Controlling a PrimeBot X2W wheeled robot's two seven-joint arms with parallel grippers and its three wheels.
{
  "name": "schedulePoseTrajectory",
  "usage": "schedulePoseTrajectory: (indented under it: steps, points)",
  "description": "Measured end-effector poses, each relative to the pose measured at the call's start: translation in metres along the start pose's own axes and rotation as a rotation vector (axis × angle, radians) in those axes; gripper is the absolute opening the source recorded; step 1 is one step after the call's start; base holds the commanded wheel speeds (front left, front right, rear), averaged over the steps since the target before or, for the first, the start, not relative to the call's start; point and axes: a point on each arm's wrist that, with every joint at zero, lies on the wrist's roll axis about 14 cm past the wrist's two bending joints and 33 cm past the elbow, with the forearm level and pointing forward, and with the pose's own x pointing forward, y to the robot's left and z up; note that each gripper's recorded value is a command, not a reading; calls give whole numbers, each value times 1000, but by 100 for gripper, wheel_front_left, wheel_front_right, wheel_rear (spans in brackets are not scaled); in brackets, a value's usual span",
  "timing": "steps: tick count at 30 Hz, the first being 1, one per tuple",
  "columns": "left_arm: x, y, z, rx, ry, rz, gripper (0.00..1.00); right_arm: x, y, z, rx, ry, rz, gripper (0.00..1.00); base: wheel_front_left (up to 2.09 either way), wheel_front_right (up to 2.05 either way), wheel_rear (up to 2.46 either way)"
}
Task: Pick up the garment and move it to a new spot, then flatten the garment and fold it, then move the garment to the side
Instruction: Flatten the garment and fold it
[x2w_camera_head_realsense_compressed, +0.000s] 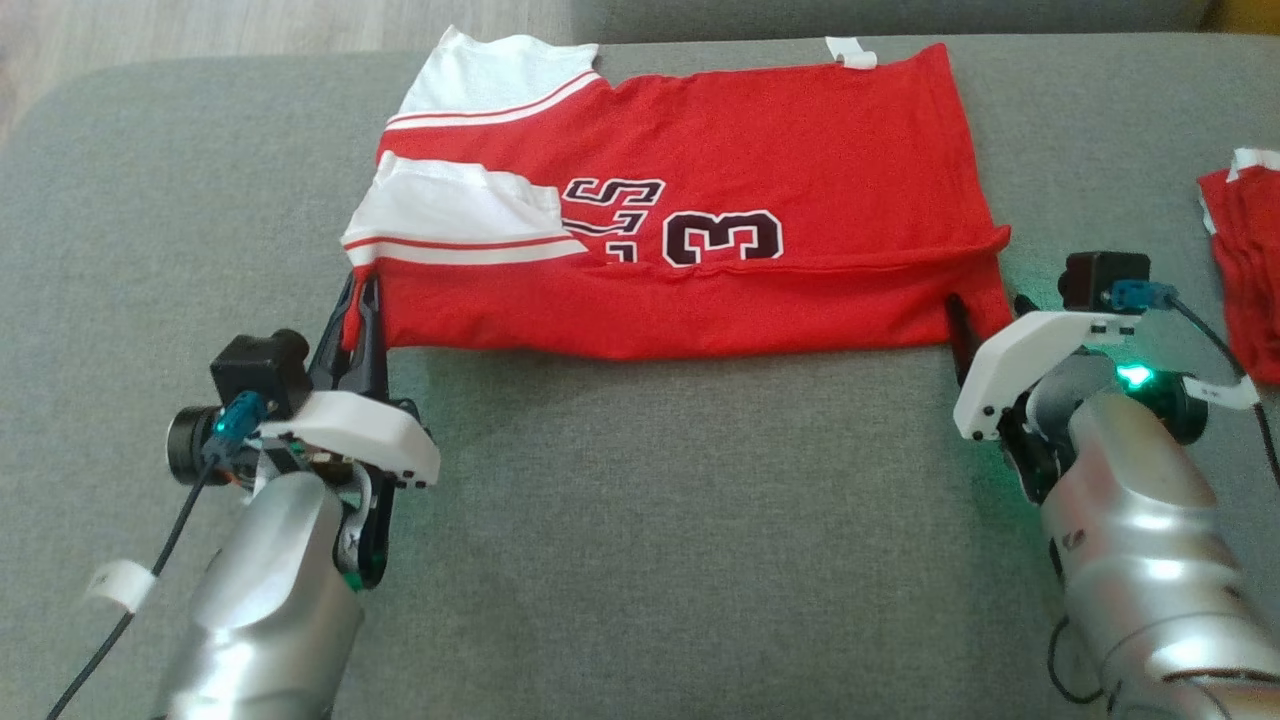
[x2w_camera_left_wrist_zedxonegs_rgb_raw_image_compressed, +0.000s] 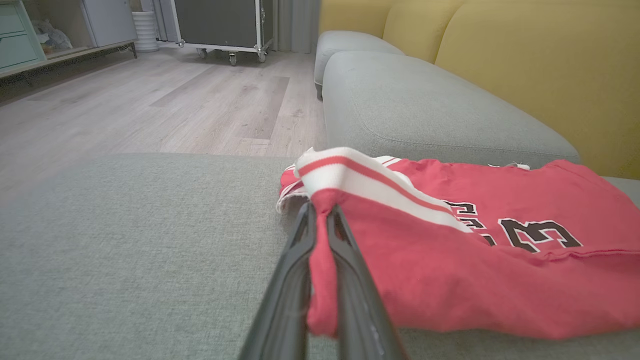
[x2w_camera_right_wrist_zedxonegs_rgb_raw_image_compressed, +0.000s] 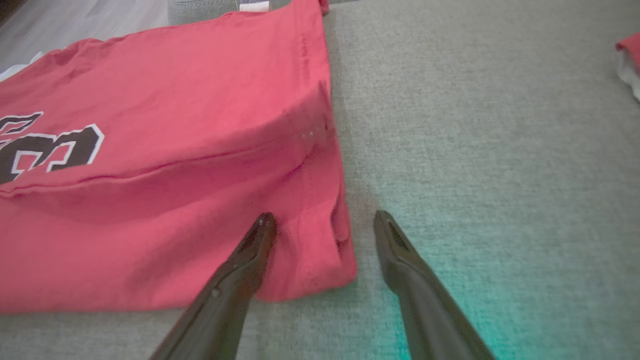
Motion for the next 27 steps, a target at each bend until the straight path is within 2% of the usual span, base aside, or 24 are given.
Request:
schedulePoseTrajectory:
  steps: [3,4,5,12,18,27]
  points:
    - [-1,0,1,0,-2,-1,0,2,2,0,-3,19,5,100,0,0,0]
    - [-2,0,1,0,-3,-1,0,3,3,1,-6,23,8,84,0,0,0]
    - [-3,0,1,1,-2,-1,0,3,5,2,-10,25,11,0,0,0,0]
    - [-16,0,-6,3,17,-1,0,-10,5,3,-7,-27,10,0,0,0,0]
    - [-35,2,-13,21,35,1,0,-32,-3,2,66,-95,-12,0,0,0,0]
    - [-71,-7,-32,31,60,-26,0,-72,-8,-22,160,-162,-27,0,0,0,0]
